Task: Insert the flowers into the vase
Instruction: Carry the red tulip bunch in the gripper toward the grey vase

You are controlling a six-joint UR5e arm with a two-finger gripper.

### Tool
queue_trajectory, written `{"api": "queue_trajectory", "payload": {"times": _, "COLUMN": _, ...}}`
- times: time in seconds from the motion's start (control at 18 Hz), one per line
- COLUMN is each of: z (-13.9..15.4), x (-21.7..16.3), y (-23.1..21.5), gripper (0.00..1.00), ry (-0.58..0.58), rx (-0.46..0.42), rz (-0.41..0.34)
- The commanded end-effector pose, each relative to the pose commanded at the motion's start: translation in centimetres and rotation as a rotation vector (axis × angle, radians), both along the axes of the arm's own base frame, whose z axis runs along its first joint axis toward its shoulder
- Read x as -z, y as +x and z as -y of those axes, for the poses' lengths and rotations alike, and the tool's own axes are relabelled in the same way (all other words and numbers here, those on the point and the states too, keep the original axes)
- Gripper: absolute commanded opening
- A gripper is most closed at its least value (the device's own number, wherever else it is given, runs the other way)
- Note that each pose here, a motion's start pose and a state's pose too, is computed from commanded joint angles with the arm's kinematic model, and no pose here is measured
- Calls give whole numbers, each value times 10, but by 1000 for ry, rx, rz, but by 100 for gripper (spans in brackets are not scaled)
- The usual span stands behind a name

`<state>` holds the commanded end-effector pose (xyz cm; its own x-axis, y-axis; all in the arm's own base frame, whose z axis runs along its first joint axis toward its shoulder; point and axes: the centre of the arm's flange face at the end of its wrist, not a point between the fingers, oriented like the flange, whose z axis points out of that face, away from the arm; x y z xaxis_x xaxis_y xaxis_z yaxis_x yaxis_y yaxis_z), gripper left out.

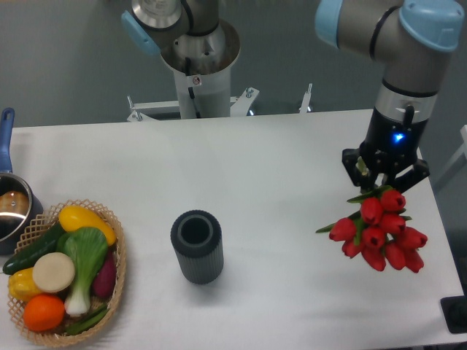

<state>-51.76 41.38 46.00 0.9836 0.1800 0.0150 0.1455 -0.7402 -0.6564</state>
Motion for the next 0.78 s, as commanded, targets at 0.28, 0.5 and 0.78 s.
{"api": "queue_trajectory", "payload": {"times": 0.28, "z": -14, "x": -12, "y": 18, "gripper": 0, "ry": 182, "rx": 90, "rz": 70}}
{"api": "queue_trajectory", "payload": {"times": 0.5, "z": -21, "x": -23, "y": 41, "gripper": 0, "ry": 219, "rx": 129, "rz": 16}}
{"api": "queue_trajectory", "payload": {"times": 0.78, "z": -23, "x": -34, "y": 71, "gripper": 0, "ry": 326, "rx": 182, "rz": 26}}
